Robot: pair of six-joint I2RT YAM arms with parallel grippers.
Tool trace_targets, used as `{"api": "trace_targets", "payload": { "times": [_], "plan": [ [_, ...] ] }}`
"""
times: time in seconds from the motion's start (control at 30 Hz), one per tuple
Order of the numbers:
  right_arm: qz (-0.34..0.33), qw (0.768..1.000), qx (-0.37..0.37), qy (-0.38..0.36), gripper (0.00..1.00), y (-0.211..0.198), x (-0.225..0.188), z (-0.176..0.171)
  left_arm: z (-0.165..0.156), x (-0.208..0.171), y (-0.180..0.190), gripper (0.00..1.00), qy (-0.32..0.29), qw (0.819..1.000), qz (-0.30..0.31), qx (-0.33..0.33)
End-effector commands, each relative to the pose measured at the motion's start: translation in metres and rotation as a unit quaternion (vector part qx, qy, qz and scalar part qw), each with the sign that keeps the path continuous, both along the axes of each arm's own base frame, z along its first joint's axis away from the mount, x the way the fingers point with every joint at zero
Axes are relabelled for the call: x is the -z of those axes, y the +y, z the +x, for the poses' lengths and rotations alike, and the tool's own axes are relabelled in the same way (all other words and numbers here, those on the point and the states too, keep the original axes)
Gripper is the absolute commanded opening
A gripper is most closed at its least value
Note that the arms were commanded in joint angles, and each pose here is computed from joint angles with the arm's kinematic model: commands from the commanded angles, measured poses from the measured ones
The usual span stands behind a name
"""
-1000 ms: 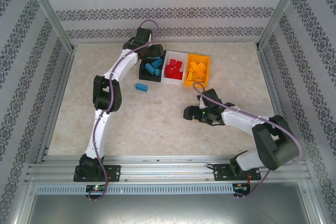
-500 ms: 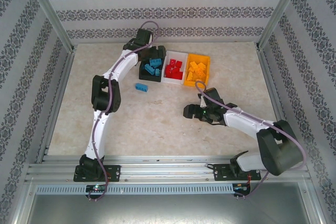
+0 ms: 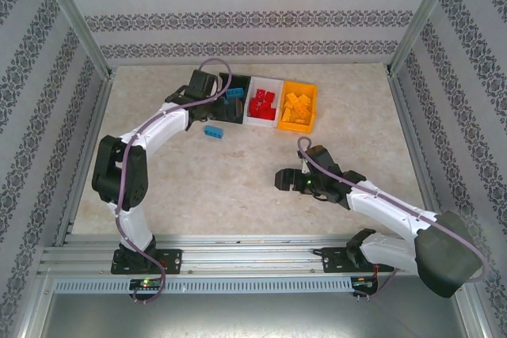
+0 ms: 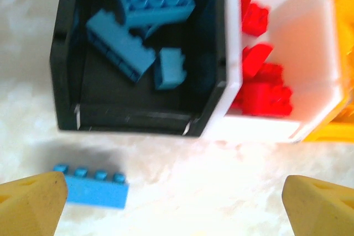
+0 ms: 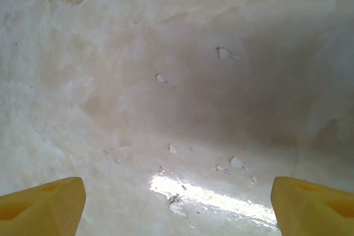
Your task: Sort the legos into containers by color
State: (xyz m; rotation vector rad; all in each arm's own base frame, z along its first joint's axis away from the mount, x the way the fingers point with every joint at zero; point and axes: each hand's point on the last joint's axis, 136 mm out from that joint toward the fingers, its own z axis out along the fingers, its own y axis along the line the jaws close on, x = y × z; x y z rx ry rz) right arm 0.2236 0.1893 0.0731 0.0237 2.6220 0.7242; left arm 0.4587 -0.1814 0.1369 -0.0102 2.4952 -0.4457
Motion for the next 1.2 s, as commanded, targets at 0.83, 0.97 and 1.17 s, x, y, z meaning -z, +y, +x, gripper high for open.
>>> {"api": "trace_targets", "payload": {
  "times": [0.83, 0.97, 1.17],
  "plan": [
    [-0.041, 0.999, 0.009, 0.0, 0.88, 0.007, 0.006, -0.01, -0.002, 0.099, 0.032, 1.0, 0.07, 0.988, 0.137, 0.029],
    [-0.043, 0.999, 0.009, 0.003, 0.88, 0.008, 0.007, -0.01, 0.004, 0.101, 0.034, 1.0, 0.069, 0.987, 0.141, 0.033],
    [-0.043, 0.999, 0.009, 0.004, 0.88, 0.01, 0.005, -0.009, 0.005, 0.103, 0.034, 0.94, 0.073, 0.986, 0.143, 0.04]
  ]
}}
